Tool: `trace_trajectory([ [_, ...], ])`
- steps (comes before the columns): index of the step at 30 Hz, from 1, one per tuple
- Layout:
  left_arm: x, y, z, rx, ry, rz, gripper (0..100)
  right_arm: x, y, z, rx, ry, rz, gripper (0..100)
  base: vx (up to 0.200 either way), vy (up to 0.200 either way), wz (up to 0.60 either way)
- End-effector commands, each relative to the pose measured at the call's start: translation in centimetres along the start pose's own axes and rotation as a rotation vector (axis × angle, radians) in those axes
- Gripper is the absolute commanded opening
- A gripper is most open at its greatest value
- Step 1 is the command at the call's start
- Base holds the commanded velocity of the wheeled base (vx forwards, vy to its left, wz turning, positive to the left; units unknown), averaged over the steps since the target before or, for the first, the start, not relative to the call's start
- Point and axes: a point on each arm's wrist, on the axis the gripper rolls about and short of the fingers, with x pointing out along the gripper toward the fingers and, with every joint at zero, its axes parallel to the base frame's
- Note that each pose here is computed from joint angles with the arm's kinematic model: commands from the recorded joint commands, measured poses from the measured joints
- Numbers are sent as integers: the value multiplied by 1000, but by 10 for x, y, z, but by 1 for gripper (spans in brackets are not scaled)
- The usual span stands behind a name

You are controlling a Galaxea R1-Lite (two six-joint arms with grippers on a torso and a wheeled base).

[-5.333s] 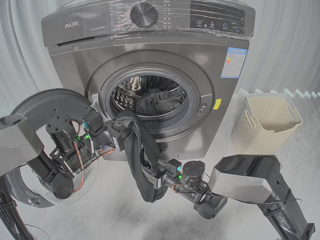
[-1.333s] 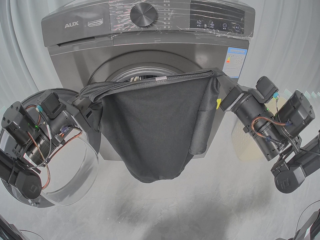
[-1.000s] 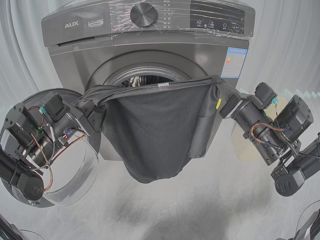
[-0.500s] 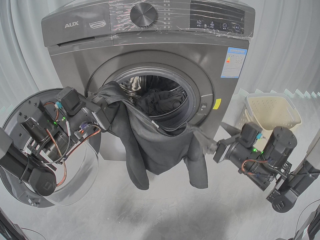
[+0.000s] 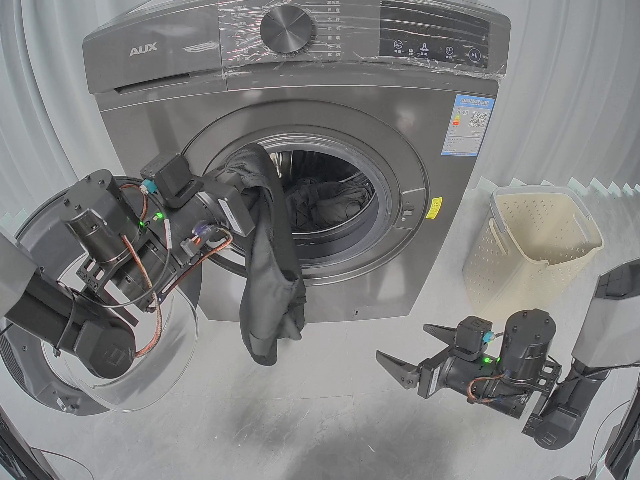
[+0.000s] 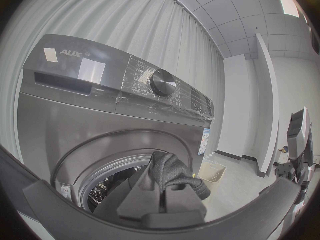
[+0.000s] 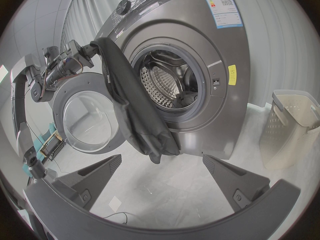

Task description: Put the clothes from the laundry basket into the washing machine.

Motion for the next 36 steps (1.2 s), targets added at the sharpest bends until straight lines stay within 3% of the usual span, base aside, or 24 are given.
trace_trajectory([
  [1, 4, -6, -1, -7, 0, -13, 0, 29, 1, -10, -3, 5, 7, 100, 0, 0, 0],
  [3, 4, -6, -1, -7, 2, -13, 0, 29, 1, -9, -4, 0, 9, 100, 0, 0, 0],
  [4, 4, -6, 0, -7, -1, -13, 0, 42, 7, 3, -8, -66, 31, 100, 0, 0, 0],
  [8, 4, -7, 0, -8, -1, -17, 0, 65, 15, 13, -15, -141, 56, 100, 0, 0, 0],
  [20, 4, -10, 0, -10, -1, -27, 0, 104, 20, -5, -52, -139, 78, 100, 0, 0, 0],
  [31, 5, -14, 0, -14, -1, -37, 0, 126, 33, -12, -73, -155, 120, 100, 0, 0, 0],
  [36, 5, -18, 0, -19, -3, -47, 0, 143, 35, -5, -76, -166, 121, 100, 0, 0, 0],
])
